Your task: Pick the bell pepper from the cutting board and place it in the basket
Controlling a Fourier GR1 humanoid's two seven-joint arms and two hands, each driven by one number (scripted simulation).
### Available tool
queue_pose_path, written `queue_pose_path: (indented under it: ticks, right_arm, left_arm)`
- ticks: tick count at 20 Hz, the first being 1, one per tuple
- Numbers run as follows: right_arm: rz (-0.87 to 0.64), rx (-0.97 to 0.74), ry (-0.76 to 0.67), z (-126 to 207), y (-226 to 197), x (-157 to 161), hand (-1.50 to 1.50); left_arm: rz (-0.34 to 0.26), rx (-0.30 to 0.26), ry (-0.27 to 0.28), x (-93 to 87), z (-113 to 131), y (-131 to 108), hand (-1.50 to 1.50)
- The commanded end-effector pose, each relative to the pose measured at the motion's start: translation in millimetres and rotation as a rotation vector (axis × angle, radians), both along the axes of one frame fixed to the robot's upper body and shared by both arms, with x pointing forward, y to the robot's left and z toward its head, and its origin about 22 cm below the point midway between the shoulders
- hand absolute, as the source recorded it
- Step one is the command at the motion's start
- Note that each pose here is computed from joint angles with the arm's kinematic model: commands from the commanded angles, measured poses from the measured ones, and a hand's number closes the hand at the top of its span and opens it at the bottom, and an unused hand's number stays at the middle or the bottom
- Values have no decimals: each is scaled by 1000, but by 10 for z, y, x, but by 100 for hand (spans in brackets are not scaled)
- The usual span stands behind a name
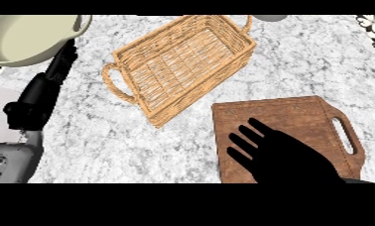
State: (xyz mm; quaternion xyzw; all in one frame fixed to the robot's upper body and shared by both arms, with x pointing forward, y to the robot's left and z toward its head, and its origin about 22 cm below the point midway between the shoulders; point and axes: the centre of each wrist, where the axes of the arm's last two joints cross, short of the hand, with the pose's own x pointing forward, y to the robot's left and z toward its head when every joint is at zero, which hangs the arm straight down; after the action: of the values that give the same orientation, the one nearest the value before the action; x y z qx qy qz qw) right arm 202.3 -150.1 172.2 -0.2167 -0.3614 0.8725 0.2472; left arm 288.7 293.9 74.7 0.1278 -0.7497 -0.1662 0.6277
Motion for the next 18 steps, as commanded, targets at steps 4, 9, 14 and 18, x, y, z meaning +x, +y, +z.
queue_pose_path:
  ticks: [4, 9, 14, 18]
  right_arm:
    - [8, -1, -32, -310, -269, 89, -150]
    - [18, 25, -23, -419, -151, 178, -150]
    - [41, 55, -53, -565, -226, 173, -150]
    - [23, 48, -37, -593, -361, 477, -150]
  left_arm:
    - [7, 14, -19, -80, 13, -3, 0]
    - [-2, 11, -31, -41, 140, 228, 0]
    - [6, 3, -13, -107, -40, 5, 0]
    - [-19, -12, 0, -115, 34, 225, 0]
